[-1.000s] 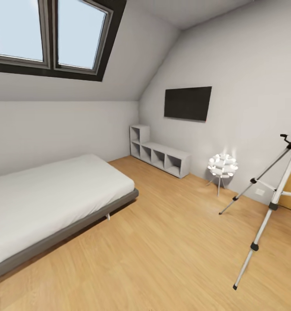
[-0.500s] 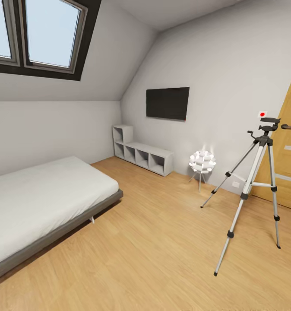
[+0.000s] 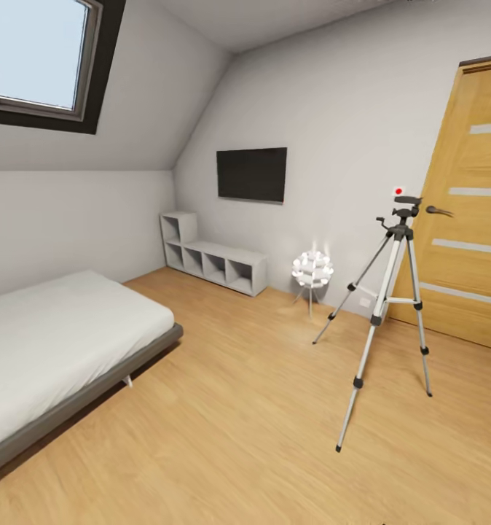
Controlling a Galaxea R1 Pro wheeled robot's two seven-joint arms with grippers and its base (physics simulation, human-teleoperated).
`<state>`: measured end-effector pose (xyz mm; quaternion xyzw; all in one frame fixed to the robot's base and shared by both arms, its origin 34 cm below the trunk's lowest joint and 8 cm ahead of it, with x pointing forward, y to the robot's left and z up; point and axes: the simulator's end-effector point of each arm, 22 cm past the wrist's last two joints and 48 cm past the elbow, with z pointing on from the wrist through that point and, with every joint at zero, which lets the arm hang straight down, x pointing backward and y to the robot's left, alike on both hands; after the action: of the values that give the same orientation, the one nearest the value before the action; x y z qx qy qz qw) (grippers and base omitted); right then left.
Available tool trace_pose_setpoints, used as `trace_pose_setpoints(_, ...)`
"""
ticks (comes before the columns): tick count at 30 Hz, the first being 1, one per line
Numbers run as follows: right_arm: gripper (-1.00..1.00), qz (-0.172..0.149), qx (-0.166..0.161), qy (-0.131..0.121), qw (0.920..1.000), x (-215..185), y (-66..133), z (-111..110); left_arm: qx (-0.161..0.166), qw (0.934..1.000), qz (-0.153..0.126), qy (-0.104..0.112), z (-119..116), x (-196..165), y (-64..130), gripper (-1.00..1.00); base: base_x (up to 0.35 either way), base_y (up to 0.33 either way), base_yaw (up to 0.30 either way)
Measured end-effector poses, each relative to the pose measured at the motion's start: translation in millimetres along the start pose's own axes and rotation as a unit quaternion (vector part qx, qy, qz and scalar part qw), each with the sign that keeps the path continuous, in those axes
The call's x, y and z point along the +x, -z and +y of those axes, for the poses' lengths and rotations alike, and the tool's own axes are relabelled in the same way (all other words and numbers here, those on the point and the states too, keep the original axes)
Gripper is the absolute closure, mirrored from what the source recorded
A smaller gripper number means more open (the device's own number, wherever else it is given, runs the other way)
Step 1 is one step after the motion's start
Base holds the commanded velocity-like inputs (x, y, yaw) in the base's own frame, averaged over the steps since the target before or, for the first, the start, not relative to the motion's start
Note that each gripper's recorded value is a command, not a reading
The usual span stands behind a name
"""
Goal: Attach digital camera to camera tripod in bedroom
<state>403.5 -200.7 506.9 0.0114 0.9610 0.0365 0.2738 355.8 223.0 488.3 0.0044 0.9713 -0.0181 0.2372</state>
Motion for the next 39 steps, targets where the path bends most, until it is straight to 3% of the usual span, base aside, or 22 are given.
trace_pose_setpoints(26,-1.00,0.000,0.000,0.000,1.0000,0,0.0,0,0.000,1.0000,0.000,0.000,0,0,0.0,-1.00,0.001,0.000,-0.253)
trace_pose_setpoints(39,-1.00,0.000,0.000,0.000,1.0000,0,0.1,0,-0.001,0.9999,0.013,-0.001,2,13,0.5,-1.00,0.177,-0.062,-0.235)
